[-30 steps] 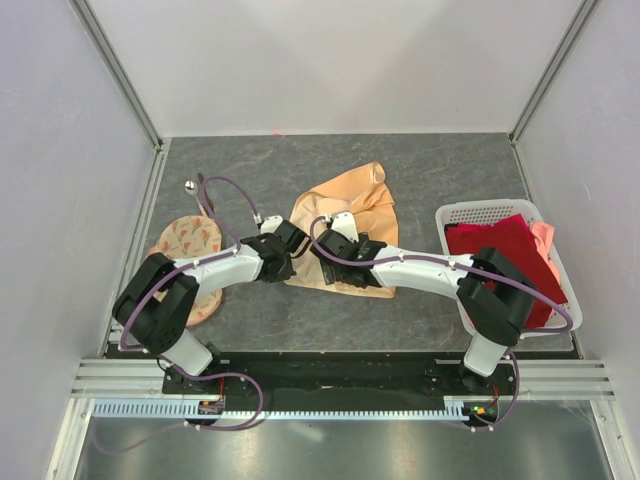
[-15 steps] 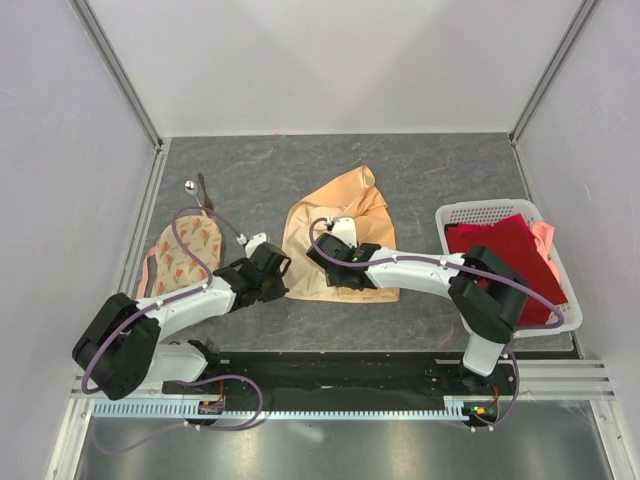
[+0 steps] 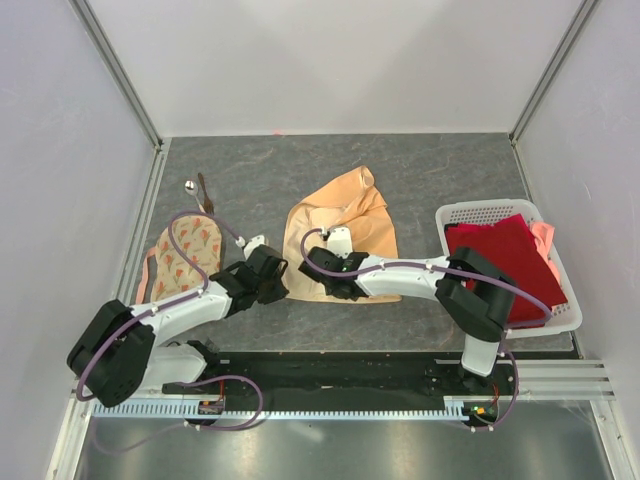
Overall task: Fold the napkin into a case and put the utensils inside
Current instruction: Pick up the crumpled napkin from the center of the board.
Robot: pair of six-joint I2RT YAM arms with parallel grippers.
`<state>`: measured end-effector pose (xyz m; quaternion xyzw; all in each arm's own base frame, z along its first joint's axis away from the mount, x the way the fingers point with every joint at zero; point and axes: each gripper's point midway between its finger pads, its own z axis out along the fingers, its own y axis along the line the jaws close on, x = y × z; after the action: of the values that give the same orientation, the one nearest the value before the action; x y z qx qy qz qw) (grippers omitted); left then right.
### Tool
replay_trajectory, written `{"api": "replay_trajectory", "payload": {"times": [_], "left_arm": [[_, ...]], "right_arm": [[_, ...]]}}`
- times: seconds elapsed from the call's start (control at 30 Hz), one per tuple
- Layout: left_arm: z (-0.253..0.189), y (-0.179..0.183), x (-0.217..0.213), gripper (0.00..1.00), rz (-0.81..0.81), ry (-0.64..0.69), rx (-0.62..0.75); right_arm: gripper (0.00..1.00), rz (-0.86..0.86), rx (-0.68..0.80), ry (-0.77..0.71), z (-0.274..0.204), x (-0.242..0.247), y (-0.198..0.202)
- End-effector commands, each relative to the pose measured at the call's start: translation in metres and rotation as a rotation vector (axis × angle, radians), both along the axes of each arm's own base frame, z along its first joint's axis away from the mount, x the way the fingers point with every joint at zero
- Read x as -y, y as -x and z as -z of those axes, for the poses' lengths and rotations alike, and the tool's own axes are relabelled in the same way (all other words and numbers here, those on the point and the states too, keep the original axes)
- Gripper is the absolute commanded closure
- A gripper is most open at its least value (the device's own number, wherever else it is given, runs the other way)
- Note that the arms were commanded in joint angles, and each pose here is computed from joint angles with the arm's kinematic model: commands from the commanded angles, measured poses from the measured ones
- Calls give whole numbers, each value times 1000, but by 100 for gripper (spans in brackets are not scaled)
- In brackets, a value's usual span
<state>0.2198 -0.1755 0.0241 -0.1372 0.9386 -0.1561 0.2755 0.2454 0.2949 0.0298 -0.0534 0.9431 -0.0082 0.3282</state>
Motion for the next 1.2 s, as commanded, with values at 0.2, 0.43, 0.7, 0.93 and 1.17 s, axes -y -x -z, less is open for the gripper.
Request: {"api": "replay_trajectory", "payload": {"times": [0.2,0.43,0.7,0.93,1.17], "left_arm": [[-14,-5,7,98,-26,68,51],[-17,-4,4,98,-32,67,60],[-49,-14,4,98,-31,78,132],[-107,-27,-1,98,-41,93,272],[-116,-17,-1,98,-15,130,276]], "right_arm": [[67,53,53,51,-2,8,-10],[86,36,83,29,-24,9,-12],[100,13,148,-40,-75,21,-12],[93,-43,169,-214,-111,43,-22],[99,-140,49,-230,-76,53,-12]]}}
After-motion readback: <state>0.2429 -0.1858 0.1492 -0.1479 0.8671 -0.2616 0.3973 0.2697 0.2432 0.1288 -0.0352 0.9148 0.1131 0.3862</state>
